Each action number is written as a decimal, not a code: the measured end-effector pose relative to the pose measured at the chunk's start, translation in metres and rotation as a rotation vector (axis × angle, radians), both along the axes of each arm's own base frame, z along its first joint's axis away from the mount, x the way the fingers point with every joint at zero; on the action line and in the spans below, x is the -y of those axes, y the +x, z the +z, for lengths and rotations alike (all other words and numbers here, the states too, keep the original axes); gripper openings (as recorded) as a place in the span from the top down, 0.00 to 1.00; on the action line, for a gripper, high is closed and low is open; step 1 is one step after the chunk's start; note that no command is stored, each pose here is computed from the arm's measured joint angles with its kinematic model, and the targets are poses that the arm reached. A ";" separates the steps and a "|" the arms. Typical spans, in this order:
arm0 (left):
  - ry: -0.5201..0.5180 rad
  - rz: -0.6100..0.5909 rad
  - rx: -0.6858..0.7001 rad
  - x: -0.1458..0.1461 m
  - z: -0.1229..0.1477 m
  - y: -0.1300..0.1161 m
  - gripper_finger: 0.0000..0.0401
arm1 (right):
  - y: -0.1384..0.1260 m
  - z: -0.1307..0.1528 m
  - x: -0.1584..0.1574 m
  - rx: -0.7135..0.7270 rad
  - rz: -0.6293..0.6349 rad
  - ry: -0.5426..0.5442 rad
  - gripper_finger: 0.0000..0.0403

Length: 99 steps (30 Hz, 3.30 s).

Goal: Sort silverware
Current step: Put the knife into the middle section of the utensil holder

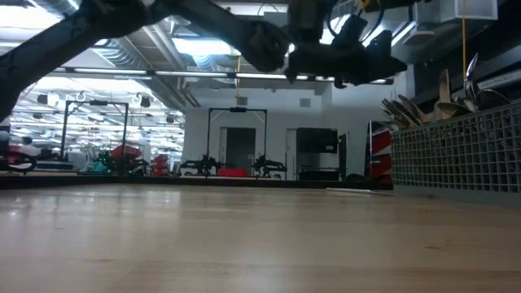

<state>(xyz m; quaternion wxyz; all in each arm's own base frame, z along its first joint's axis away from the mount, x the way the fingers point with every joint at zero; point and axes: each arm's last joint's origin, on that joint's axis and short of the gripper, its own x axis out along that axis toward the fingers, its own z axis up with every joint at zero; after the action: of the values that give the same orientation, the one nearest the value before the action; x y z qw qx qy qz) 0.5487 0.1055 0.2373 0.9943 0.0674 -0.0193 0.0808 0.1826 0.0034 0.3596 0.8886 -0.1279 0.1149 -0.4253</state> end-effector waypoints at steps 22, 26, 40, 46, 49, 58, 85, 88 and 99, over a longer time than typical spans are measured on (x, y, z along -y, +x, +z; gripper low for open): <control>0.144 -0.089 -0.814 0.000 0.006 -0.059 0.62 | -0.016 -0.006 -0.011 -0.012 0.575 0.318 0.97; 0.158 -0.081 -0.797 -0.004 -0.006 -0.060 0.62 | -0.016 -0.006 -0.011 -0.010 0.587 0.323 0.97; 0.016 0.046 -0.646 -0.039 -0.045 -0.070 0.62 | -0.016 -0.007 -0.012 -0.003 0.582 0.339 0.97; -0.208 0.065 -0.710 -0.031 -0.054 -0.074 0.62 | -0.010 -0.020 -0.012 -0.028 0.510 0.491 0.97; -0.281 -0.002 -0.800 -0.017 -0.056 -0.080 0.62 | -0.001 -0.027 -0.013 -0.052 0.463 0.516 0.97; -0.347 -0.146 -1.047 0.021 -0.024 -0.130 0.72 | 0.028 -0.039 -0.008 -0.139 0.373 0.371 0.97; -0.513 0.070 -0.808 0.072 -0.069 -0.295 0.73 | 0.116 -0.083 0.163 -0.547 -0.046 0.881 0.67; -0.492 0.058 -0.794 0.072 -0.068 -0.294 0.73 | 0.119 -0.102 0.178 -0.620 -0.093 0.957 0.67; -0.464 0.046 -0.790 0.072 -0.067 -0.294 0.73 | 0.126 -0.152 0.208 -0.723 -0.205 1.010 0.67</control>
<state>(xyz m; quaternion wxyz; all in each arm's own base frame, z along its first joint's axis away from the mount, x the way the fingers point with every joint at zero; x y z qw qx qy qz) 0.2551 0.0334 0.1699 0.9122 -0.1308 0.3813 0.0732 0.3082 -0.2047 0.2076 0.6992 0.1837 0.6063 -0.3313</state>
